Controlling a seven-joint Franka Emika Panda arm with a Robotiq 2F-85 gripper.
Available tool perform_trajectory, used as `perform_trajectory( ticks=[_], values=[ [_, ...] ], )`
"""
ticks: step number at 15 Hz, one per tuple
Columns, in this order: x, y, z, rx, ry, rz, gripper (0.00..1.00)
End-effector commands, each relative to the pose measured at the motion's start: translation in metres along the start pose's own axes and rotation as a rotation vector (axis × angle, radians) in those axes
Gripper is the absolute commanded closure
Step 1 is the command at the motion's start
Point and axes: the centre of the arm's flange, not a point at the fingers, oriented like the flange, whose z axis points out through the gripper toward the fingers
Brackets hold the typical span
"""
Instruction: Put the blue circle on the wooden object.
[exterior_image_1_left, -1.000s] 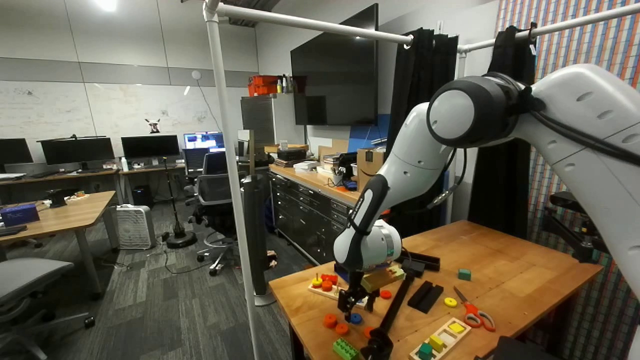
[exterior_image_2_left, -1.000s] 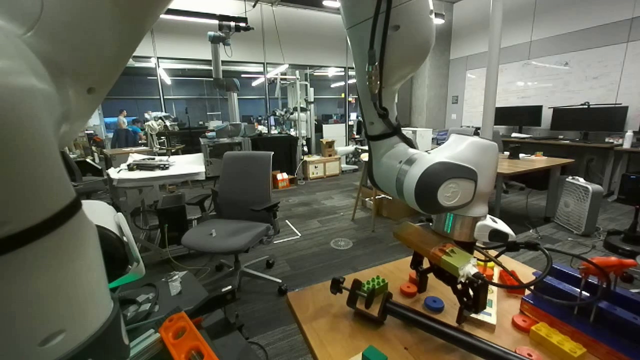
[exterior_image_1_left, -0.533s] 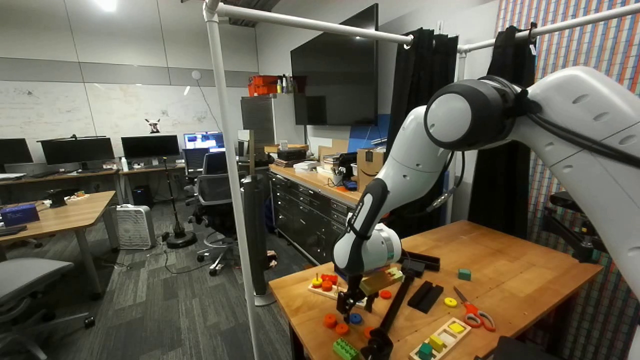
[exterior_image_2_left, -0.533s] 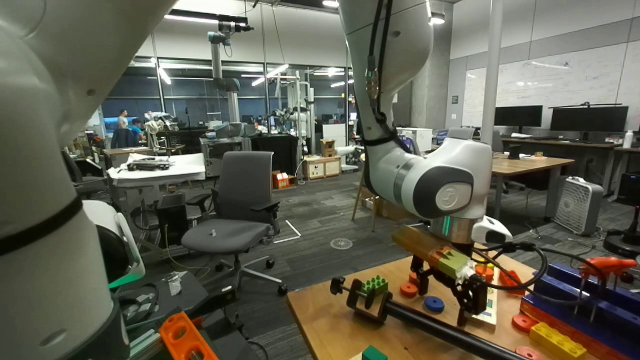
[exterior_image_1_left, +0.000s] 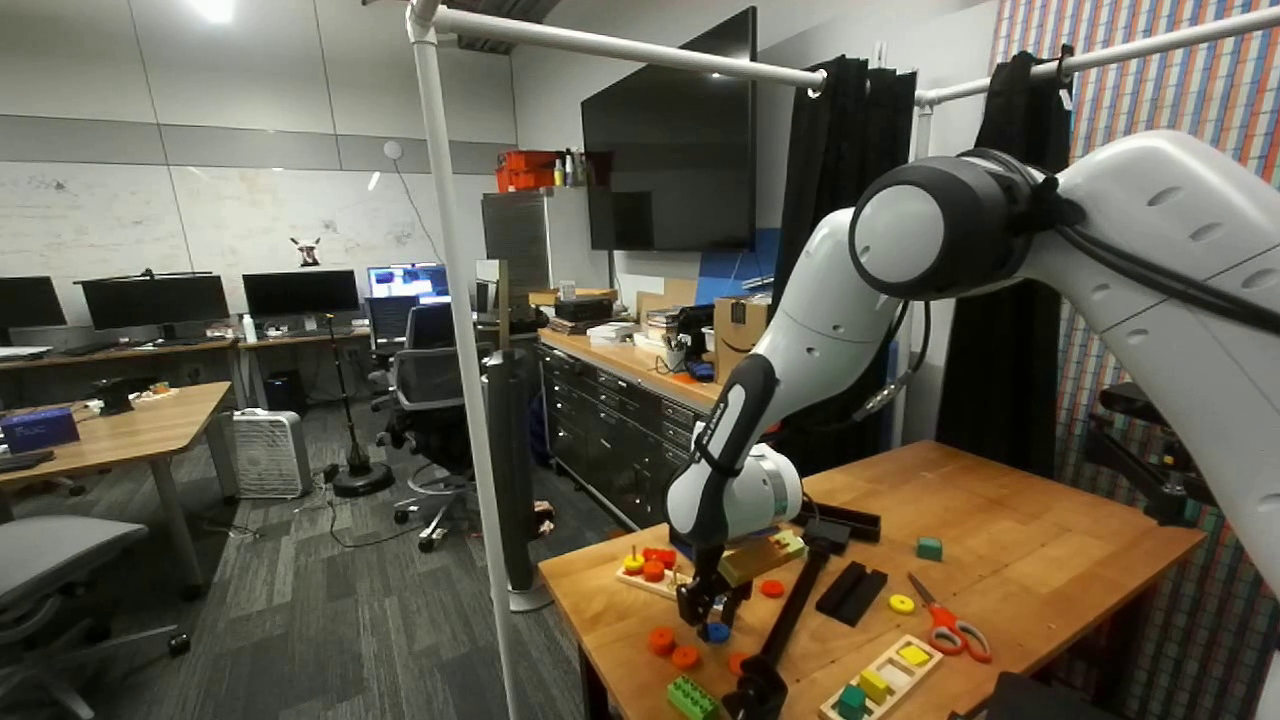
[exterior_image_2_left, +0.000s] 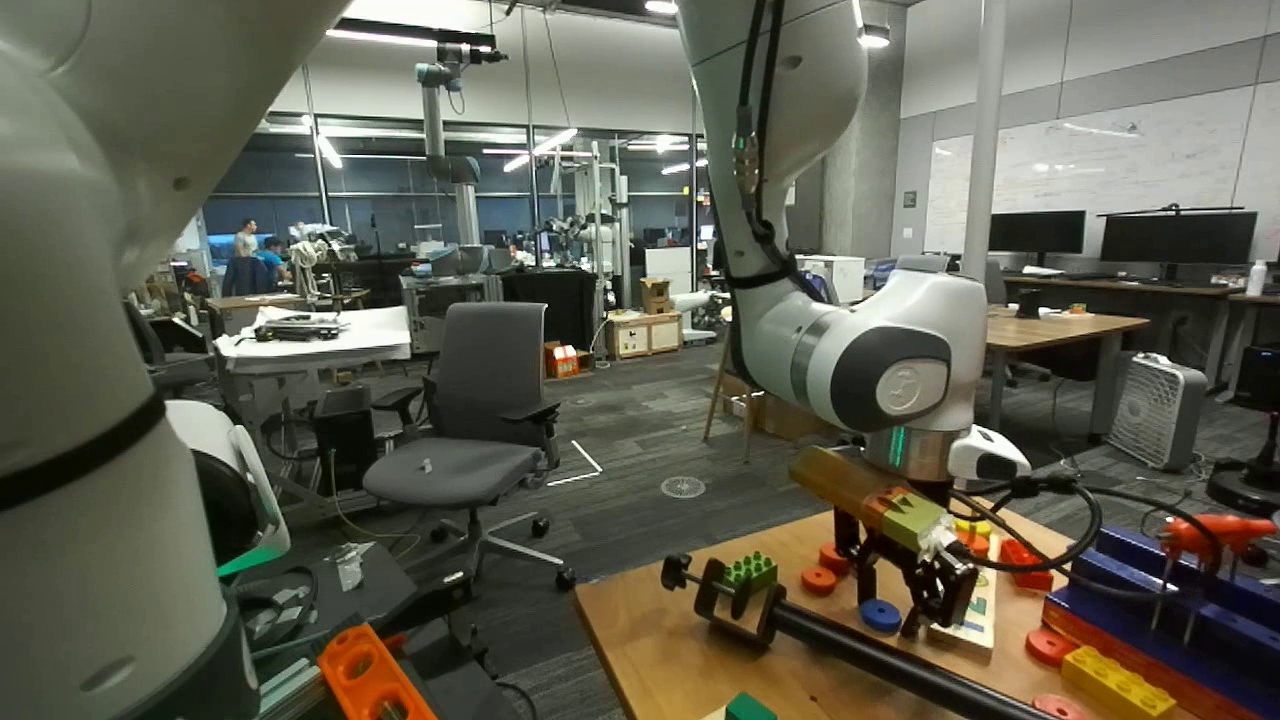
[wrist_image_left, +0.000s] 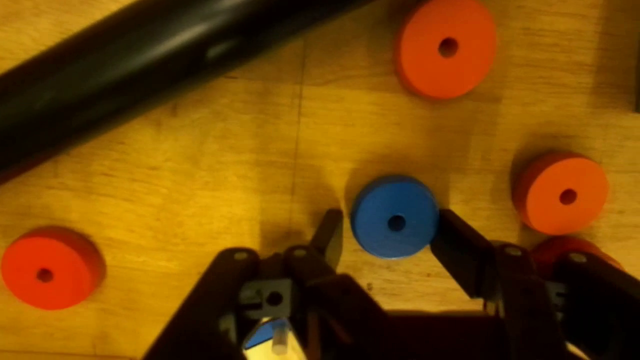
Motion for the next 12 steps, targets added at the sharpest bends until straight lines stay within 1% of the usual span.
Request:
perform_trajectory(
  ticks=[1, 3, 5, 6, 12],
  values=[
    [0.006, -0.004, 0.002, -0.024, 0.021, 0.002, 0.78],
    [0.008, -0.007, -0.003, -0.032, 0.025, 0.005, 0.79],
    [0.010, -0.009, -0.014, -0.056, 0.038, 0.010, 0.82],
    [0.010, -0.010, -0.019, -0.067, 0.043, 0.010, 0.81],
    [0.022, -0.022, -0.080, -0.132, 0.140, 0.018, 0.81]
  ],
)
